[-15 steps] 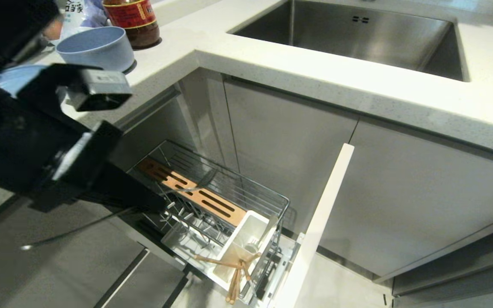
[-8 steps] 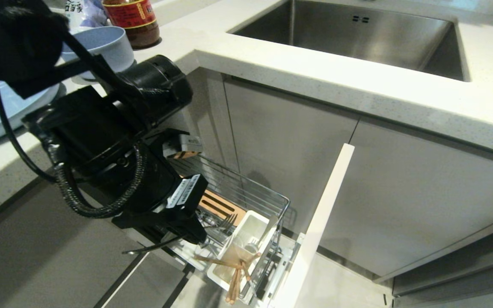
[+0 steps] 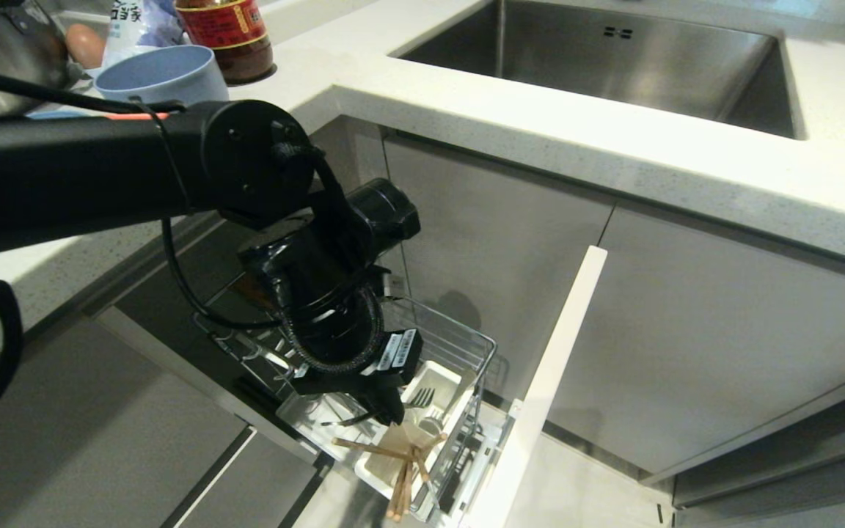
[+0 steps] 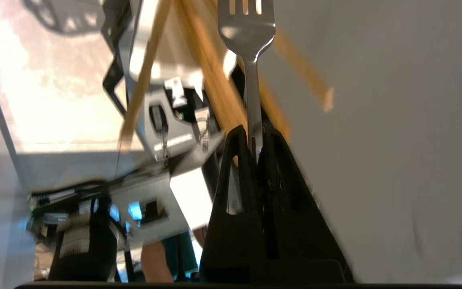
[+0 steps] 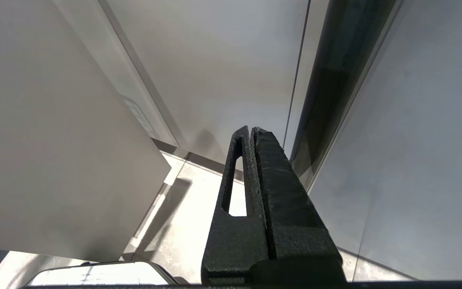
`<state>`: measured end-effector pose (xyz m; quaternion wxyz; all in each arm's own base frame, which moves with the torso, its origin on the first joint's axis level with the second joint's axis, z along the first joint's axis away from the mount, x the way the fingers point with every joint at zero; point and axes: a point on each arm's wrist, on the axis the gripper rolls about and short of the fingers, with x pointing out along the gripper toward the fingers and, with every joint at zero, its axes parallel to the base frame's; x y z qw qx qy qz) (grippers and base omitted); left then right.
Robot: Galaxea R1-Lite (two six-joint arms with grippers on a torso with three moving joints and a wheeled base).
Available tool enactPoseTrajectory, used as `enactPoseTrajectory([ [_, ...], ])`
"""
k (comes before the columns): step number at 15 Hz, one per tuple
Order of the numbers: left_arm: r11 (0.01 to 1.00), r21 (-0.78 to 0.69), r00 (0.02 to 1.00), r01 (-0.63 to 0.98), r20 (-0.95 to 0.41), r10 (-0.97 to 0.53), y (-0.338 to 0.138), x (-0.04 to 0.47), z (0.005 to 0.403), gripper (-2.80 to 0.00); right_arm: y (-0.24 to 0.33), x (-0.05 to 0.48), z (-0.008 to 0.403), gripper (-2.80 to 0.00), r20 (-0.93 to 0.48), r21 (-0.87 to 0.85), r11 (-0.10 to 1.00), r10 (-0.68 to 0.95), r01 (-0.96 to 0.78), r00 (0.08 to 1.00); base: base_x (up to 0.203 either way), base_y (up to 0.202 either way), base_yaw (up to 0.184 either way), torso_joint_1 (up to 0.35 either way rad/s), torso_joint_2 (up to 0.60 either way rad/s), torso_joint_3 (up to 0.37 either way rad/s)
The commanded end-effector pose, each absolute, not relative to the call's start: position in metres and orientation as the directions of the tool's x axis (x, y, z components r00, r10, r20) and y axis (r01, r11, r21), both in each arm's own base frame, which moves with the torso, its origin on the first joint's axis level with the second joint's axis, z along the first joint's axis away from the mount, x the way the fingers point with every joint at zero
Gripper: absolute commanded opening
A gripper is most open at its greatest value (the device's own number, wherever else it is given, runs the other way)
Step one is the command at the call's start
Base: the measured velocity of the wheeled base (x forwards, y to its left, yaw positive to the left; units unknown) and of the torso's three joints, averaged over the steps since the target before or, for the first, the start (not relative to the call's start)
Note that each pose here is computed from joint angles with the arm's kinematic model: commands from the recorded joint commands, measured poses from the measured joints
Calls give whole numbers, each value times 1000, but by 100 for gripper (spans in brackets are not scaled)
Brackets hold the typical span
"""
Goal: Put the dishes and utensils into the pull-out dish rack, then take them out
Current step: Pick up the fork and place it in the cupboard
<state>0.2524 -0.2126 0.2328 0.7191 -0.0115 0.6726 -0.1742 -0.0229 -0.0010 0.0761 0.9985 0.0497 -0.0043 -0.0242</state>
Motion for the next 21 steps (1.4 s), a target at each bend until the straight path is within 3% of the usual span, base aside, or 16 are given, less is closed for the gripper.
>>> enactPoseTrajectory([
  [1, 951, -218, -4, 222, -975, -222, -222, 266, 210, -280, -1, -23, 76, -280, 11, 100, 994, -49, 48, 999, 0, 0, 0, 0, 0, 0],
  [8, 953, -213, 10, 214, -975, -220, -232, 291, 180, -280, -1, -23, 76, -280, 11, 100, 994, -49, 48, 999, 0, 0, 0, 0, 0, 0],
  [21, 952, -209, 13, 223, -976, -217, -231, 303, 171, -280, -1, -23, 76, -280, 11, 100, 994, -49, 48, 999, 0, 0, 0, 0, 0, 0],
])
